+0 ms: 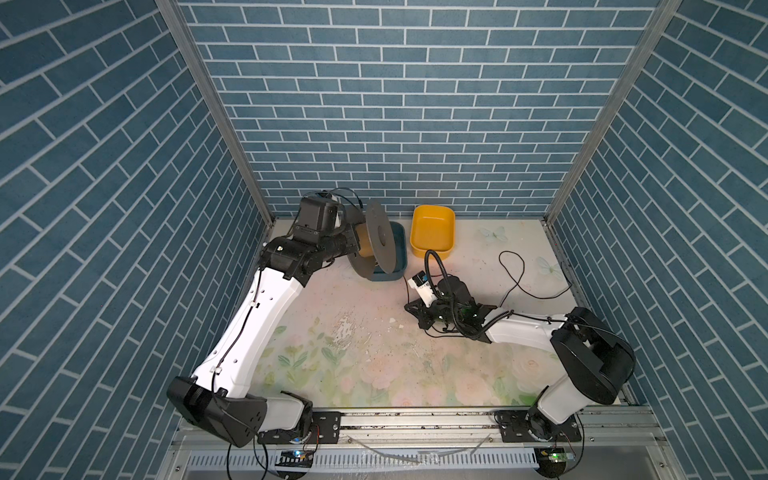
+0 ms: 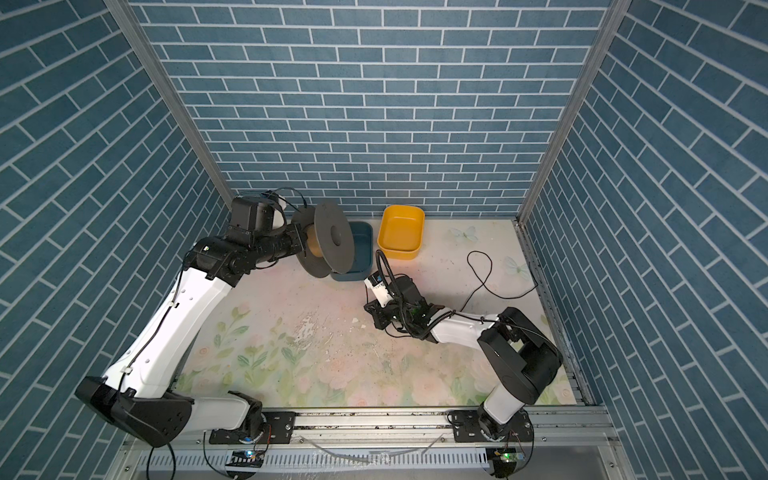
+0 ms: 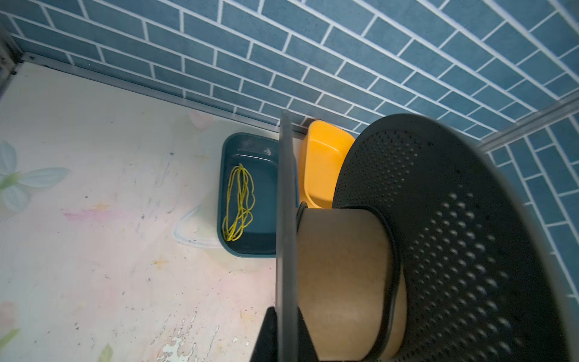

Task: Wrap the cables

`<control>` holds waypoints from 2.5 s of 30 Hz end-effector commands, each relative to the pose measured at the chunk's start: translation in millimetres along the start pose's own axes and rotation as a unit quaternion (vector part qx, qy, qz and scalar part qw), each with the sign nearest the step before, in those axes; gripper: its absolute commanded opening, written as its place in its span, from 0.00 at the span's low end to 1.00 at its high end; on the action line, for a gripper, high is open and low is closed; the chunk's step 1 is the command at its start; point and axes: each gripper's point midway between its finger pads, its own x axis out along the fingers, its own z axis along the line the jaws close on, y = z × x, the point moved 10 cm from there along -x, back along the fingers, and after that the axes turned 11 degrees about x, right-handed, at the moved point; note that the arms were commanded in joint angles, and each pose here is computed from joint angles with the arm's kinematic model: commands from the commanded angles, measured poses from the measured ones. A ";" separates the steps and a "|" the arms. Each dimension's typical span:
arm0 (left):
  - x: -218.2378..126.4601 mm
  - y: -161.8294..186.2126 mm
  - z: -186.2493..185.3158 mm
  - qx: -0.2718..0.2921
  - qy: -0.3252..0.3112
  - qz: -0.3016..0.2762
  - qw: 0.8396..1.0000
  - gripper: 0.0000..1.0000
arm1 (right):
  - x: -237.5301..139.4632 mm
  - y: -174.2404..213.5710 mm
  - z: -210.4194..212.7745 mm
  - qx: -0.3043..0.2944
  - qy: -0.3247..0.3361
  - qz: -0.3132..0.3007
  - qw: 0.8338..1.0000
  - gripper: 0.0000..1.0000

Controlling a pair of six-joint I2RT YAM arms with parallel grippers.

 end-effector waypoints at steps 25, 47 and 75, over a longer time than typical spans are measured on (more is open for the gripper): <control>45.6 21.4 -45.6 0.176 -0.155 0.034 0.972 0.00 | -71.7 -96.8 84.4 -0.105 0.113 -0.124 0.980 0.00; 43.5 58.5 -59.9 0.277 -0.072 0.138 0.948 0.00 | -89.0 -148.8 68.3 -0.040 0.258 -0.205 0.943 0.00; 18.5 50.3 -73.7 0.368 0.023 0.178 0.912 0.01 | -89.2 -137.9 -21.4 0.055 0.183 -0.093 0.977 0.19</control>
